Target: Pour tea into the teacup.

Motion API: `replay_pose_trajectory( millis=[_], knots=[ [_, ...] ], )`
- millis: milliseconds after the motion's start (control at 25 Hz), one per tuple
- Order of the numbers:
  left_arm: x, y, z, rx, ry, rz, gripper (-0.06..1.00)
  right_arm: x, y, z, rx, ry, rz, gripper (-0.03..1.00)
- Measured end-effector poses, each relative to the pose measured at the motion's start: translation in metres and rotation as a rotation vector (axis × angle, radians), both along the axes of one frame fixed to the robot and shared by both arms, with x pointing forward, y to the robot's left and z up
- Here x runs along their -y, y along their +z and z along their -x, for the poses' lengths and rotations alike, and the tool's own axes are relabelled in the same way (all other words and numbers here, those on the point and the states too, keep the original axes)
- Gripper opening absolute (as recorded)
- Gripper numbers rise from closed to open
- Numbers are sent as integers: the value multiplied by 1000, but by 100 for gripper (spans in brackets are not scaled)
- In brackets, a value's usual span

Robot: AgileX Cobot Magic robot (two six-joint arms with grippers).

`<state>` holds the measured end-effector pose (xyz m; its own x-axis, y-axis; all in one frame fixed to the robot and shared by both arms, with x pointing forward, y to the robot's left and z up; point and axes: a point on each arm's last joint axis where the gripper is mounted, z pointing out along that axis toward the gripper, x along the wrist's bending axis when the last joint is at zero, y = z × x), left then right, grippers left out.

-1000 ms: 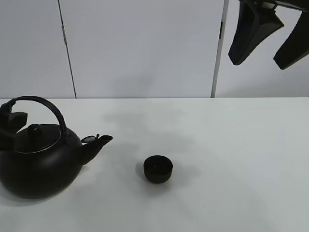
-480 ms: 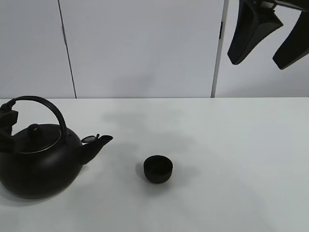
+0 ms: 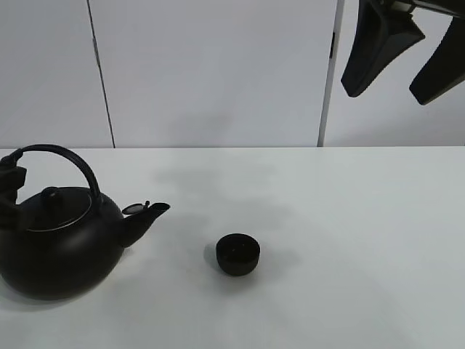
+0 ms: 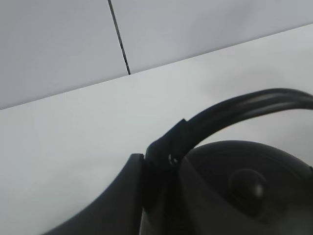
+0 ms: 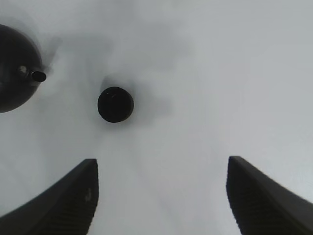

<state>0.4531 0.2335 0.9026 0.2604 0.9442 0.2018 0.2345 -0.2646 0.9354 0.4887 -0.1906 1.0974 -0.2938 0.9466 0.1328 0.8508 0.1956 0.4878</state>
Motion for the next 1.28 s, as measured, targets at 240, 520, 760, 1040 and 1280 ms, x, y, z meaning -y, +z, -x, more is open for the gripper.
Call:
replay_pose_trajectory(
  millis=[240, 520, 760, 1040, 1280],
  knots=[
    [0, 15, 6, 10, -23, 1, 12, 0, 0, 0, -1, -1, -4, 51],
    [3, 51, 1, 152, -33, 54, 12, 0, 0, 0, -2, -1, -7, 51],
    [12, 68, -18, 124, -45, 63, 12, -1, 0, 0, -2, -1, -7, 51],
    [30, 72, -20, 76, -83, 87, 12, -1, 0, 0, -7, -2, -19, 51],
    [46, 72, -13, 65, -151, 88, 12, -2, 0, 1, -9, -3, -25, 51]
  ],
)
